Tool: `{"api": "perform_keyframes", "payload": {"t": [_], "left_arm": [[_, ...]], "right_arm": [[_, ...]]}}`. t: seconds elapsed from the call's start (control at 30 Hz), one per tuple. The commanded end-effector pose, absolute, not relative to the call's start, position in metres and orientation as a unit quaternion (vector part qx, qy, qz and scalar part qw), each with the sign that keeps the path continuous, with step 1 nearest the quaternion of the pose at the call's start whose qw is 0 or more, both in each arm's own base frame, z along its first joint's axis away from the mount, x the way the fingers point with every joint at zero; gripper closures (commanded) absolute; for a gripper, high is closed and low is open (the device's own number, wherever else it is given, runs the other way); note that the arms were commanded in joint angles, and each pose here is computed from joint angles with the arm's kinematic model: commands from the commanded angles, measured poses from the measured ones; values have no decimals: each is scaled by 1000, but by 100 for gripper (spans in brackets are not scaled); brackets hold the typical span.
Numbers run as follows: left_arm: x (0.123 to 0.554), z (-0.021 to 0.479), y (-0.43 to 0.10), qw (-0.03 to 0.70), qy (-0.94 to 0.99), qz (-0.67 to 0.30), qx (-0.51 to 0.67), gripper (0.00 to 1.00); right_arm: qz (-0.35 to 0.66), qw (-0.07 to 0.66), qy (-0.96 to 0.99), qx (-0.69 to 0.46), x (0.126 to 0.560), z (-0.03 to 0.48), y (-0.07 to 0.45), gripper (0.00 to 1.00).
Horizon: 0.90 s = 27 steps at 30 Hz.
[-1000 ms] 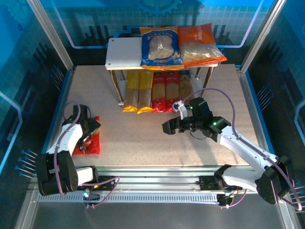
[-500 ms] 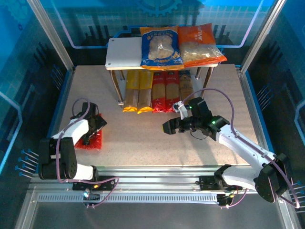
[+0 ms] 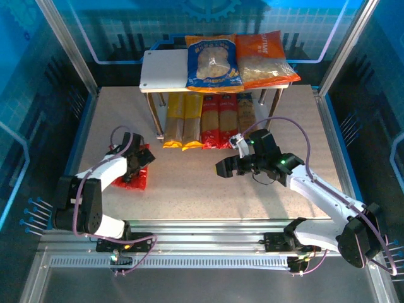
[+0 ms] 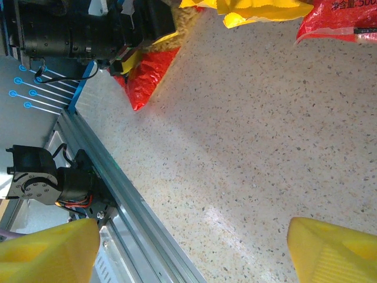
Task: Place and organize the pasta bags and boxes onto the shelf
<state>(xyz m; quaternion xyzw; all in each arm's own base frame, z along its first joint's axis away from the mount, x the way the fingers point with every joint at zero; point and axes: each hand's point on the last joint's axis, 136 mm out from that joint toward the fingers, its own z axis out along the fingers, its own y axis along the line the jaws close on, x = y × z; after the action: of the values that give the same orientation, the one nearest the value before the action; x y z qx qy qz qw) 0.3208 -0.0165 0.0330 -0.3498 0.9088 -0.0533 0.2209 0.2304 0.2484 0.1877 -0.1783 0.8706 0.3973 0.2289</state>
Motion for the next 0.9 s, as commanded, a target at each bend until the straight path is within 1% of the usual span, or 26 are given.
{"api": "perform_keyframes", "payload": {"t": [0.0,0.17,0.5,0.63,0.8,0.87], "left_arm": [[288,-5,-74,103,922,-141,-347,1],[276,3,-81,103,924,-145,-337,1],[233,38,-80,135,912,-178,-343,1],[230,67,-67,177,915,-159,-326,1],[243,112,-59,236,916,-144,-291,1],[247,127,-57,255,922,-124,-263,1]], "right_arm": [[395,247,868,-171,234,203,242,16],[392,245,871,-168,233,200,239,16],[400,243,868,-163,239,201,243,16],[401,236,870,-162,239,198,244,16],[401,233,872,-157,240,196,245,16],[400,233,873,-155,240,196,245,16]]}}
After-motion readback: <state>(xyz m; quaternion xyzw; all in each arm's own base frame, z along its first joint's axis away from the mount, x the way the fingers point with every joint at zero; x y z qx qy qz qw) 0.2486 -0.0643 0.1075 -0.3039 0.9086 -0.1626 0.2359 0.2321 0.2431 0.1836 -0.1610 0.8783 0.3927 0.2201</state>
